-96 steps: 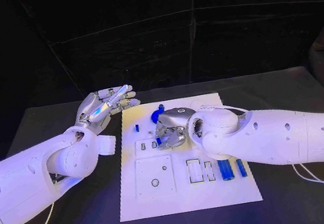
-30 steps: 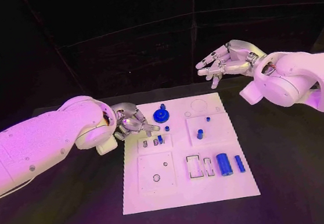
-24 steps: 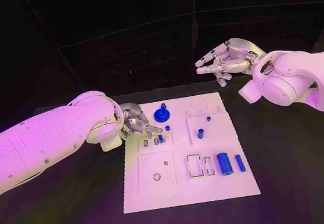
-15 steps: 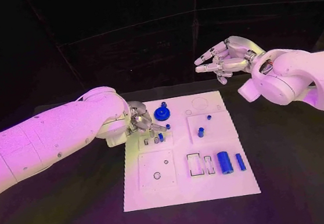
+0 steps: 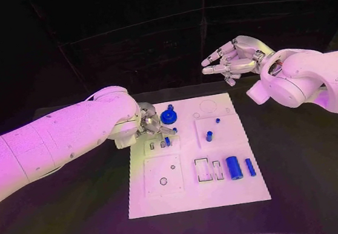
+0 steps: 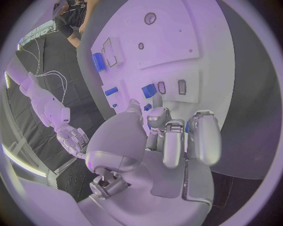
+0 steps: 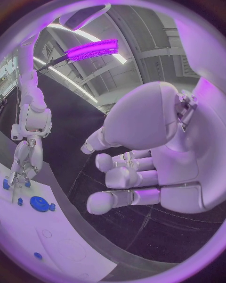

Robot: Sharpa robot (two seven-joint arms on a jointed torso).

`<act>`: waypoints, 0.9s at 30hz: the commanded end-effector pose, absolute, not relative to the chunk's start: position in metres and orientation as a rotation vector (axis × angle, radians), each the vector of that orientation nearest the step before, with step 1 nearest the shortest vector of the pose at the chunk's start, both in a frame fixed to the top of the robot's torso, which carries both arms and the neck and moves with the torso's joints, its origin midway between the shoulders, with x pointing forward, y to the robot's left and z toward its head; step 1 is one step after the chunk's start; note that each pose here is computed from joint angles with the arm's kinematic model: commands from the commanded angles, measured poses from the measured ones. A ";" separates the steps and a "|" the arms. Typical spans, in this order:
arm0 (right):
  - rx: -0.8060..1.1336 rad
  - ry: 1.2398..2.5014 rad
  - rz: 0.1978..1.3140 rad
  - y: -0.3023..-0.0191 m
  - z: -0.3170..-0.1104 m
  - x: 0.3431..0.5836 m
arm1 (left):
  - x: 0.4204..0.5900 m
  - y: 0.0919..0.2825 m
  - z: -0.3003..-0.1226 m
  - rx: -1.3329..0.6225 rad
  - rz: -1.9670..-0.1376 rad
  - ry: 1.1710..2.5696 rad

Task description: Assemble the parts on the task board

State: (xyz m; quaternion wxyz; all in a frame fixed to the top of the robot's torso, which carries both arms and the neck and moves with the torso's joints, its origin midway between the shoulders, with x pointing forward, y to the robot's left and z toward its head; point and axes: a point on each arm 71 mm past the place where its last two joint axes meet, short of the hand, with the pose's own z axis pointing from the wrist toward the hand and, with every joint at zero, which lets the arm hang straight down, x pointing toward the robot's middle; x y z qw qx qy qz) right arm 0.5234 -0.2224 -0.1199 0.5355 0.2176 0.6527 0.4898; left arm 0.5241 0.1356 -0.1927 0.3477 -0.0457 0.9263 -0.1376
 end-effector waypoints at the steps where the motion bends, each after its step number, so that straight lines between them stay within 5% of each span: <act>1: 0.508 1.549 1.159 -0.221 -0.118 0.524 | 0.525 0.136 -0.194 -0.100 -0.327 2.414; 27: 0.503 1.552 1.148 -0.217 -0.119 0.528 | 0.525 0.125 -0.202 -0.064 -0.312 2.437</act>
